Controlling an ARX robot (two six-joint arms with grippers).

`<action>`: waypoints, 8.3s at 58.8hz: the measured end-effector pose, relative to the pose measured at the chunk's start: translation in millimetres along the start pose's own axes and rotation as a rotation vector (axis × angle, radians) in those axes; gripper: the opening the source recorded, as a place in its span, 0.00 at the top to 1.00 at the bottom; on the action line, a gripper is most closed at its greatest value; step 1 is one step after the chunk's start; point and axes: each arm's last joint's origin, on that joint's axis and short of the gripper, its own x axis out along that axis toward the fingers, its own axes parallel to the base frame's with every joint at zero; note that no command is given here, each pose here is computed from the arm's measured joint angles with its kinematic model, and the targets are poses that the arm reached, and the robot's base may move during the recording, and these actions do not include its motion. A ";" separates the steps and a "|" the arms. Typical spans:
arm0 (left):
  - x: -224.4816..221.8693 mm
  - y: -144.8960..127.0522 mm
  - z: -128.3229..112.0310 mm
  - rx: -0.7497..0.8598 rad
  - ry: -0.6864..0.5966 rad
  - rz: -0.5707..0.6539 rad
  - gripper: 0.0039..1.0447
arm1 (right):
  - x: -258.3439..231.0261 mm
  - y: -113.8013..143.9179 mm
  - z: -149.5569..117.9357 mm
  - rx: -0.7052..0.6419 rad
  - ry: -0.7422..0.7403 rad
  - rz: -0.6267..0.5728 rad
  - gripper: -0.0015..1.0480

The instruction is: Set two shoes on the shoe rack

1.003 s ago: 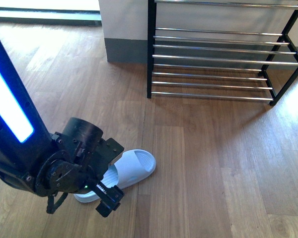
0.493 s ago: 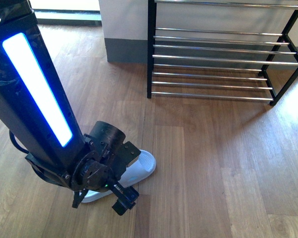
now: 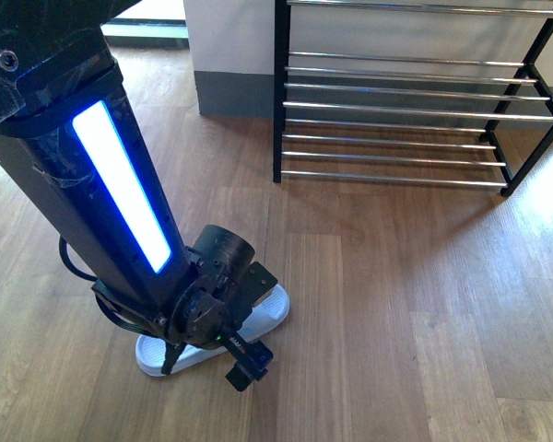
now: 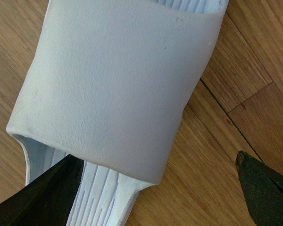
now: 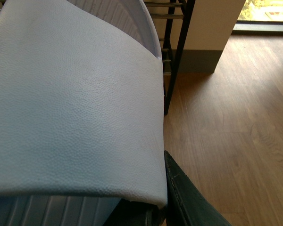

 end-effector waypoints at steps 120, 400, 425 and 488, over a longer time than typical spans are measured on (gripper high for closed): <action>-84.0 42.8 -5.1 -0.147 -0.166 0.132 0.99 | 0.0 0.0 0.0 0.000 0.000 0.000 0.98; -398.6 -8.9 -150.6 -0.641 -0.798 0.583 0.99 | 3.2 61.7 104.0 0.075 -0.210 0.191 0.98; -398.6 -9.0 -150.6 -0.641 -0.798 0.582 0.99 | 73.3 141.6 170.4 -0.094 -0.118 0.249 0.98; -398.6 -9.0 -150.6 -0.641 -0.798 0.582 0.99 | 224.7 146.8 141.0 -0.469 0.206 -0.097 0.98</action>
